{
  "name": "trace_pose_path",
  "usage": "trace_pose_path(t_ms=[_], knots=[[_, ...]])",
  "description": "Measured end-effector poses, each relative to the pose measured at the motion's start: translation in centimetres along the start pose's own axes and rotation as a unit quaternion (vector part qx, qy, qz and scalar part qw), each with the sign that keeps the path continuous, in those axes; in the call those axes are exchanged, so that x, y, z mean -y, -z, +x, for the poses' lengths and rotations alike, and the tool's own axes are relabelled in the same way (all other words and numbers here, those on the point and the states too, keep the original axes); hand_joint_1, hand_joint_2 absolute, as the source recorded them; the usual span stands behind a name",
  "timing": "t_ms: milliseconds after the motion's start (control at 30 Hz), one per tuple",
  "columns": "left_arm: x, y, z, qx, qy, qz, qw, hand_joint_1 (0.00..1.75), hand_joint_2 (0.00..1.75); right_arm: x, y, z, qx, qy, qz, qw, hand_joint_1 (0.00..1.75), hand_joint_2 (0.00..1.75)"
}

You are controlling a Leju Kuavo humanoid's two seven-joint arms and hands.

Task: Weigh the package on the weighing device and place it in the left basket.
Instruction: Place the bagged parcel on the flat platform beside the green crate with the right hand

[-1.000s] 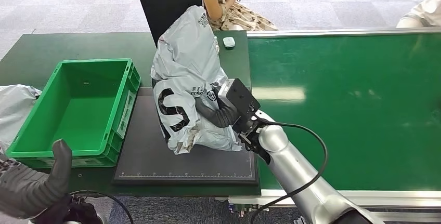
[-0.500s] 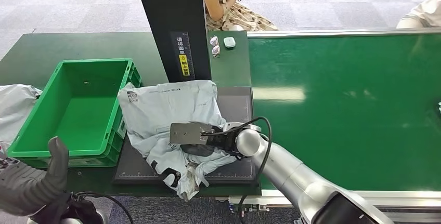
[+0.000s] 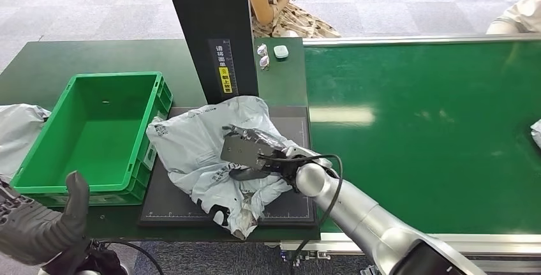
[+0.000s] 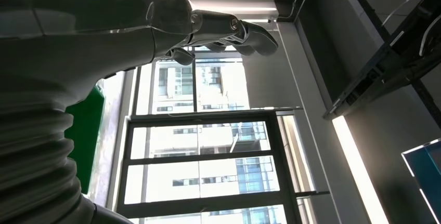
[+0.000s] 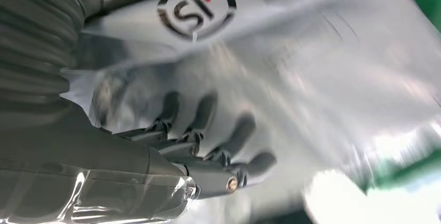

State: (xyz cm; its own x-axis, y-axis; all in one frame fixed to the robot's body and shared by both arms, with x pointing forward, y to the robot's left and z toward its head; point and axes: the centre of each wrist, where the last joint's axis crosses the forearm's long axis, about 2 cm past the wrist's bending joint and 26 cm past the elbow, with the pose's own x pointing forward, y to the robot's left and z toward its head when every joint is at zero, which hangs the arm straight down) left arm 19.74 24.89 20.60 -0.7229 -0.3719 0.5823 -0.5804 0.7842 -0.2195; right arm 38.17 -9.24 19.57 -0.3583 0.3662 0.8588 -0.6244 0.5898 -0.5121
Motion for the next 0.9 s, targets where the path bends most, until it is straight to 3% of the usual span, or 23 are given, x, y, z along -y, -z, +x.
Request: trace_pose_path(t_ms=[167, 367, 533, 733, 900], knots=[[0.4, -0.3, -0.2, -0.038, -0.016, -0.037, 0.998, 0.0, 1.75, 1.3, -1.7, -0.2, 0.092, 0.123, -0.096, 0.983, 0.0, 1.75], [0.8, -0.5, -0.4, -0.047, -0.022, -0.057, 0.997, 0.0, 1.75, 2.3, -3.0, -0.4, 0.124, 0.164, -0.139, 0.969, 0.0, 1.75], [1.1, -0.6, -0.5, -0.056, -0.014, -0.09, 0.994, 0.0, 1.75, 2.7, -3.8, -0.2, 0.19, 0.222, -0.159, 0.943, 0.0, 1.75], [1.5, -0.8, -0.8, -0.077, 0.009, -0.156, 0.985, 0.0, 1.75, 3.1, -4.4, 0.6, 0.222, 0.238, -0.163, 0.931, 0.0, 1.75], [1.6, -1.1, -1.1, -0.084, 0.016, -0.174, 0.981, 0.0, 1.75, 3.0, -4.5, 0.6, 0.223, 0.238, -0.165, 0.931, 0.0, 1.75]])
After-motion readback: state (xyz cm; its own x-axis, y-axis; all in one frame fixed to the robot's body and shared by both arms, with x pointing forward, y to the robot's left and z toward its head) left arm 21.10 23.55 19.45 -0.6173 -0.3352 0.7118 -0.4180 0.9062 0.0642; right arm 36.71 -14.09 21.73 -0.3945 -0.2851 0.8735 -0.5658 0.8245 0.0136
